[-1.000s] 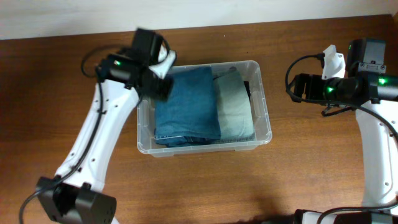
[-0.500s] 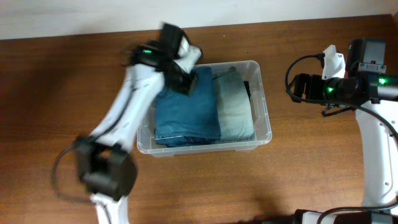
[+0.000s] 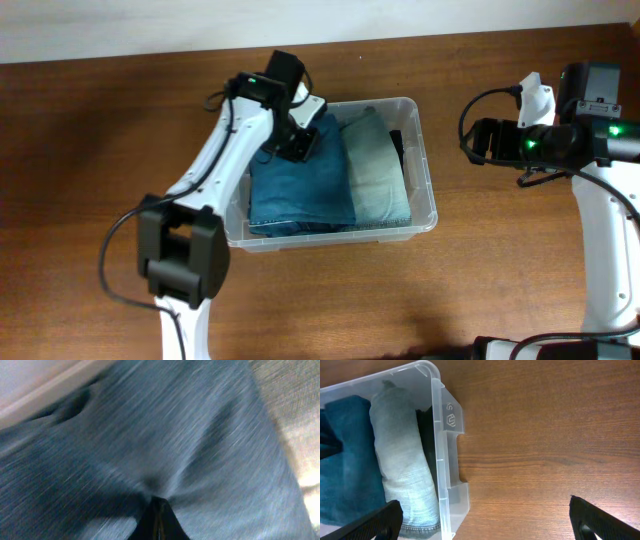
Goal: Pack container
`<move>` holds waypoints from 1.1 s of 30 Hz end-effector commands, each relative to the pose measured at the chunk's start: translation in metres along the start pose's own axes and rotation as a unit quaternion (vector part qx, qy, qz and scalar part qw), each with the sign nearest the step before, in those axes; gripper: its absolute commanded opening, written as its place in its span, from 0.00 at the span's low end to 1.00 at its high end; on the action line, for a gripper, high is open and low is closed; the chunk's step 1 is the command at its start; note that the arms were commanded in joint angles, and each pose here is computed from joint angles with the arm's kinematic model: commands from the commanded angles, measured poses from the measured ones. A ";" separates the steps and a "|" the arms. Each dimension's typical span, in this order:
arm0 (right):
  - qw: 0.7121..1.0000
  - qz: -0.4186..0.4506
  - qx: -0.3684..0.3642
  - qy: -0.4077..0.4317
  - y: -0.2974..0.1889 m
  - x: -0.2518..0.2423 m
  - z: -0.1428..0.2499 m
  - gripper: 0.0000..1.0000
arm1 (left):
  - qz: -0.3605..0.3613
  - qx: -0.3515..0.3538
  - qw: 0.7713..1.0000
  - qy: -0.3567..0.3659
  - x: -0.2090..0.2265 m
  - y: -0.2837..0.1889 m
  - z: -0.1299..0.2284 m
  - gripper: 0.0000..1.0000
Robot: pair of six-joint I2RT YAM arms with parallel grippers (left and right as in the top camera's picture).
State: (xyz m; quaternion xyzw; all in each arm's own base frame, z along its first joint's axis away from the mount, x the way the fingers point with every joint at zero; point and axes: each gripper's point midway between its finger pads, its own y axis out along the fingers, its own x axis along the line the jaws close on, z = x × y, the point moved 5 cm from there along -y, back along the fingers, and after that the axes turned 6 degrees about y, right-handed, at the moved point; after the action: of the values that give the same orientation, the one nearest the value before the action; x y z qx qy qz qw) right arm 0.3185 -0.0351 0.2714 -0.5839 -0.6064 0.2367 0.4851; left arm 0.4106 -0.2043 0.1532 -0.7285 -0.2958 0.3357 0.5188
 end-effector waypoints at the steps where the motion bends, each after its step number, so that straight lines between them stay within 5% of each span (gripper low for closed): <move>1: 1.000 0.002 -0.003 -0.010 -0.001 0.003 -0.001 0.98 | -0.101 -0.079 0.991 -0.022 0.029 -0.086 0.005 0.26; 3: 0.999 -0.002 -0.002 -0.036 0.000 0.012 -0.001 0.98 | -0.129 -0.118 0.984 -0.031 0.038 -0.118 0.006 0.75; 4: 0.999 0.003 -0.003 -0.046 0.001 0.016 -0.002 0.98 | -0.140 -0.135 0.980 -0.037 0.044 -0.132 0.008 0.93; 5: 0.998 0.015 -0.007 -0.061 0.004 0.021 -0.002 0.99 | -0.150 -0.148 0.976 -0.045 0.051 -0.144 0.011 0.99; 18: 0.979 0.022 -0.098 -0.178 0.011 0.087 -0.025 0.99 | -0.195 -0.137 0.961 -0.143 0.123 -0.176 0.059 0.99; 23: 0.981 0.011 -0.117 -0.154 -0.019 0.089 -0.015 0.98 | -0.195 -0.133 0.958 -0.160 0.116 -0.200 0.083 0.99; 33: 0.962 -0.003 -0.221 -0.163 -0.091 0.072 0.056 0.98 | -0.236 -0.246 0.930 -0.140 0.045 -0.267 0.150 0.99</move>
State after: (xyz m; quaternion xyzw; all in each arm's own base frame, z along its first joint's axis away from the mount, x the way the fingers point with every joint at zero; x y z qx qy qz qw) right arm 0.2656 0.0324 0.3594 -0.6191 -0.7142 0.2038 0.2552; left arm 0.3410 -0.0105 0.3490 -0.6784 -0.5814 0.2486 0.3739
